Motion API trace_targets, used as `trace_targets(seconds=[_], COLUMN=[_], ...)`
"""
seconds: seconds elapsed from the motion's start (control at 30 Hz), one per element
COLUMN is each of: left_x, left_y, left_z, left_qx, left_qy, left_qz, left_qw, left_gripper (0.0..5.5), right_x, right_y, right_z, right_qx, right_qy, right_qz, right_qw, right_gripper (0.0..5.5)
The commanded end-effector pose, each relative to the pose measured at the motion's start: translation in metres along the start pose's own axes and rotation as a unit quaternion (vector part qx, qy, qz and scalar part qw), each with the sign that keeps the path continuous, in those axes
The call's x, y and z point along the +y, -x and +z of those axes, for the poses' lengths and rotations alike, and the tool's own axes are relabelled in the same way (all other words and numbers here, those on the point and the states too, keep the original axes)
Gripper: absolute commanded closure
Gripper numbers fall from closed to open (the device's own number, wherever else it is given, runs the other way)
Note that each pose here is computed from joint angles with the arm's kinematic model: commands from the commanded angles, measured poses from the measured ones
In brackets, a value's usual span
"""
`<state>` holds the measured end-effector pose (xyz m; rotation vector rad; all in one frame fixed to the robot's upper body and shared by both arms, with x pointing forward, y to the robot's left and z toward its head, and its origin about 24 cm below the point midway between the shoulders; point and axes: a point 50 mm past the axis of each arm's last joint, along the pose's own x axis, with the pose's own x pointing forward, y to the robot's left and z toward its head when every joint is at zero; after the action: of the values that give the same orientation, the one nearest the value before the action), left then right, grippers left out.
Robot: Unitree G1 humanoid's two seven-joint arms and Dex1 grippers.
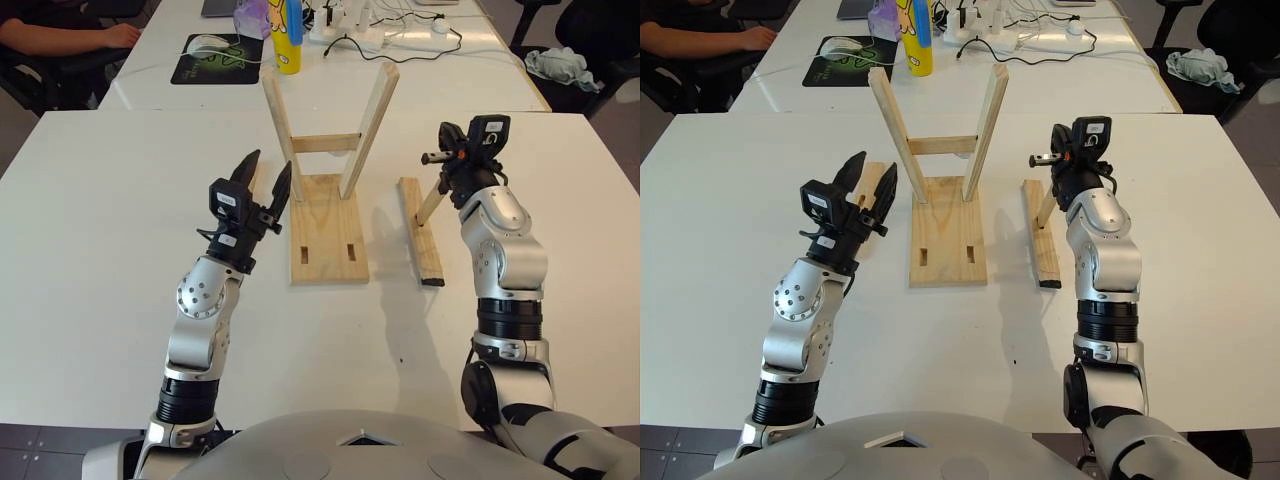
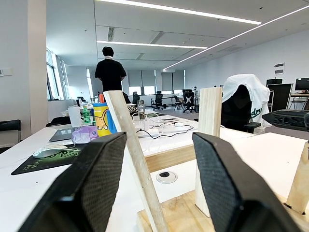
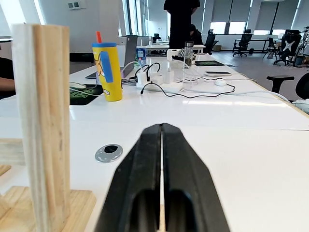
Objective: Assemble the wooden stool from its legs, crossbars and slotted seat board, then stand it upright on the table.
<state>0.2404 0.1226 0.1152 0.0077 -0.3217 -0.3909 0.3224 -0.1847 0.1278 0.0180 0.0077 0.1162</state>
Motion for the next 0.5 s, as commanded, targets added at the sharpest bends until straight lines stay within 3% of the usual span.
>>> trace_targets(seconds=[0.03,0.17,0.33,0.5], left_x=[0.000,0.001,0.000,0.000], left_y=[-0.002,-0.001,-0.001,-0.001], left_z=[0.002,0.001,-0.001,-0.003], left_qx=[-0.001,0.001,0.004,0.005], left_qy=[-0.002,-0.003,-0.002,-0.002], left_qz=[-0.005,-0.004,-0.003,0.005], left_qw=[1.000,1.000,1.000,1.000], left_gripper=[2.99,2.99,2.99,2.99], right_x=[-0.001,0.000,0.006,0.027], right_y=[0.003,0.003,0.006,0.025], right_z=[-0.024,-0.004,0.044,0.073], right_qx=[0.057,-0.010,-0.151,-0.215], right_qy=[0.000,-0.012,0.009,0.119], right_qz=[0.000,0.001,0.018,0.084], right_qw=[0.998,1.000,0.988,0.966], right_gripper=[5.47,5.47,5.47,5.47])
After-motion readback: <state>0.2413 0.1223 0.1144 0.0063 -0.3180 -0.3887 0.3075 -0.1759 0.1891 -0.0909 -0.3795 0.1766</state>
